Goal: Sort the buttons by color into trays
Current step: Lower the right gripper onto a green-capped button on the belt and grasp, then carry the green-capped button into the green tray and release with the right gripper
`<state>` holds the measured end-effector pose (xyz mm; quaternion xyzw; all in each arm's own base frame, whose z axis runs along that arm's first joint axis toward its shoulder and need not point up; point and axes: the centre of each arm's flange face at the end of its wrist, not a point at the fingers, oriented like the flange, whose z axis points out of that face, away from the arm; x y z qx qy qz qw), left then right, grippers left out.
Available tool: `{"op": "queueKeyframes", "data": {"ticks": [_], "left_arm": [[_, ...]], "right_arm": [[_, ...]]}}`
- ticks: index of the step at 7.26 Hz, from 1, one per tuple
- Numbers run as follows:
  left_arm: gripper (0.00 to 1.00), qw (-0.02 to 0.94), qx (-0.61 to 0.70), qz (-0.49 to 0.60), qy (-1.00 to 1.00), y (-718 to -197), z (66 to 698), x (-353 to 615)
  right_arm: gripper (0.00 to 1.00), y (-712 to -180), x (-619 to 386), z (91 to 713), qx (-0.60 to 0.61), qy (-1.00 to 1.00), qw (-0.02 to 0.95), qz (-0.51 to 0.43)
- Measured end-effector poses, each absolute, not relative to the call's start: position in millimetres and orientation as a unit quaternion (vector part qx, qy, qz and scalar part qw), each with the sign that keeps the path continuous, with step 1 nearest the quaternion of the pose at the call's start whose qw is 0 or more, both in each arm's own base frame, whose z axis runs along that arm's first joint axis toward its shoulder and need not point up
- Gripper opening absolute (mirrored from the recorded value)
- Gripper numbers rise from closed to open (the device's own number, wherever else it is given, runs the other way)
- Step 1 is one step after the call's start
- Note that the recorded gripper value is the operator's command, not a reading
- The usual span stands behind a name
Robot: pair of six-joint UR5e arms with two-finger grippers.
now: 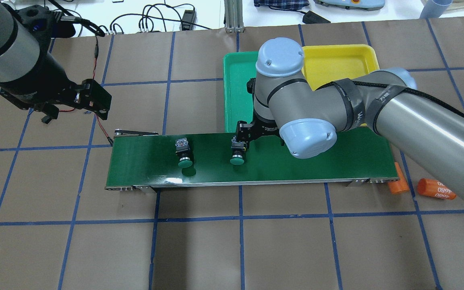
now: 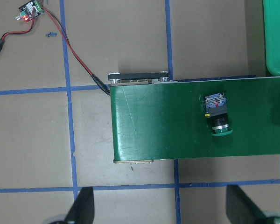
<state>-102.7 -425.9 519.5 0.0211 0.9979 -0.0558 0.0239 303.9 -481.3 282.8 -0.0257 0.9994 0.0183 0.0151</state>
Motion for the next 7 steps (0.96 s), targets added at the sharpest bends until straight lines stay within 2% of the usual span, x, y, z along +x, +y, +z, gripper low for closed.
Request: {"op": "queueKeyframes", "data": {"ticks": [4, 5, 7], "left_arm": [[1.00, 0.023, 0.020, -0.057, 0.998, -424, 521, -103], [1.00, 0.022, 0.020, -0.057, 0.998, -424, 521, -103], [1.00, 0.022, 0.020, -0.058, 0.998, -423, 522, -103]], "right_arm": [[0.92, -484, 322, 266, -0.019, 1.000, 0.019, 0.000], [0.85, -491, 324, 256, -0.018, 1.000, 0.021, -0.009], [0.30, -496, 325, 248, -0.020, 0.999, 0.020, -0.019]]}}
